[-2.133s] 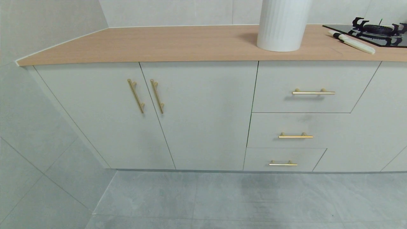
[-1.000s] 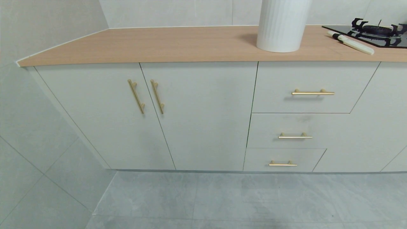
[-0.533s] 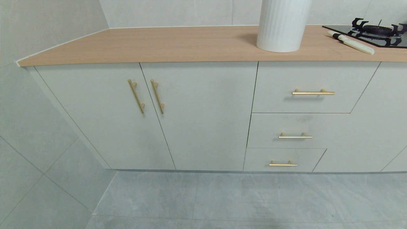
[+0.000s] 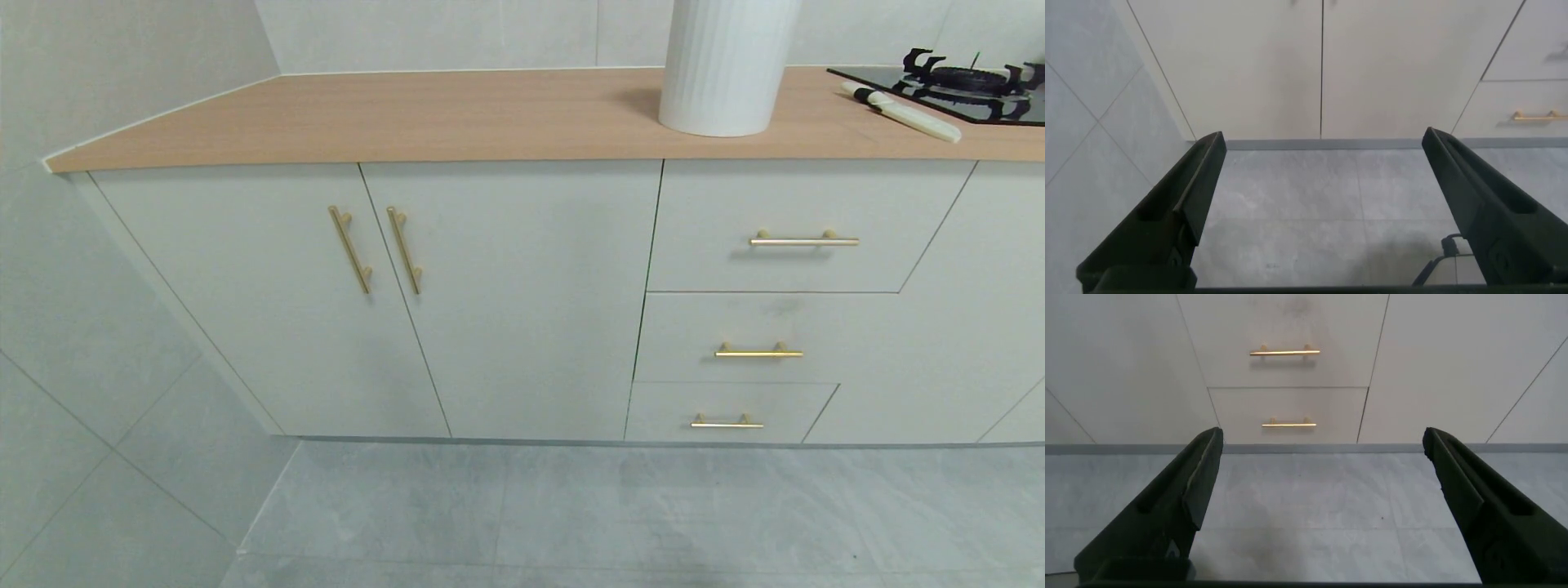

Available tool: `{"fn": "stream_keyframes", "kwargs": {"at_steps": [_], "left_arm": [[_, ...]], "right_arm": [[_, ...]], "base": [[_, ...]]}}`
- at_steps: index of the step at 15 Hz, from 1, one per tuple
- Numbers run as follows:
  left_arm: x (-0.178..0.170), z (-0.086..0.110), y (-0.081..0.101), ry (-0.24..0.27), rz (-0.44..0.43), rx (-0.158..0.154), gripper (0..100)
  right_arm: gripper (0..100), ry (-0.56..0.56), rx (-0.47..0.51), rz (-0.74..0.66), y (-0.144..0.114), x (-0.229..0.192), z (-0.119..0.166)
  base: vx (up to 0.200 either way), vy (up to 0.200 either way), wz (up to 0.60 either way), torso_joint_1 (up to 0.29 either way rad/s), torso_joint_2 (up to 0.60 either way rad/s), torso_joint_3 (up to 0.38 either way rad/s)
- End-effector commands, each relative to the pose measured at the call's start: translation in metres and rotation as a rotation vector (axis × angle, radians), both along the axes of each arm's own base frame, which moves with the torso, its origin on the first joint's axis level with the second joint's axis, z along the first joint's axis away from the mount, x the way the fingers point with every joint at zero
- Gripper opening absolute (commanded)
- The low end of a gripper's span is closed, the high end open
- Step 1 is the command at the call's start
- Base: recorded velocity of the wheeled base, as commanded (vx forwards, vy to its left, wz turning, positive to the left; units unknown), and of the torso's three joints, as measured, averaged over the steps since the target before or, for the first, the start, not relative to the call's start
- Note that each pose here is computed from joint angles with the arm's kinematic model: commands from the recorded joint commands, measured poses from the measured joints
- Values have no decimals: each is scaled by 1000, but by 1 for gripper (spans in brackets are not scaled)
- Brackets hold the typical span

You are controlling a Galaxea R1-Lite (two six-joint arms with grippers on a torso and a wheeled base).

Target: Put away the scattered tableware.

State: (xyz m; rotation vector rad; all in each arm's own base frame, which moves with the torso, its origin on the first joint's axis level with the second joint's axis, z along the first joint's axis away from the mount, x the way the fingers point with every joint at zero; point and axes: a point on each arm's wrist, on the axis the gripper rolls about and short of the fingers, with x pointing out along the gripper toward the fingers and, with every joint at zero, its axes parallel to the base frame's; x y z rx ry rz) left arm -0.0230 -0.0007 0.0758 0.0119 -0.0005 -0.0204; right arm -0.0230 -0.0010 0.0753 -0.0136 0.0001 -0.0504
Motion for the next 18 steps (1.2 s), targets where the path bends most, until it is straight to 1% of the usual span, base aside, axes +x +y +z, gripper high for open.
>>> {"fn": "stream_keyframes", "kwargs": {"at_steps": [1,14,18], "left_arm": [[0,0,0,0,0,0,100],[0,0,0,0,0,0,100],[0,0,0,0,0,-1,100]], "right_arm": [[100,5,0,0,0,0,0],[100,5,0,3,0,0,0],[100,5,0,1,0,0,0]], "base": [[200,0,0,2,-12,2],[200,0,0,2,2,1],[0,0,0,0,0,0]]}}
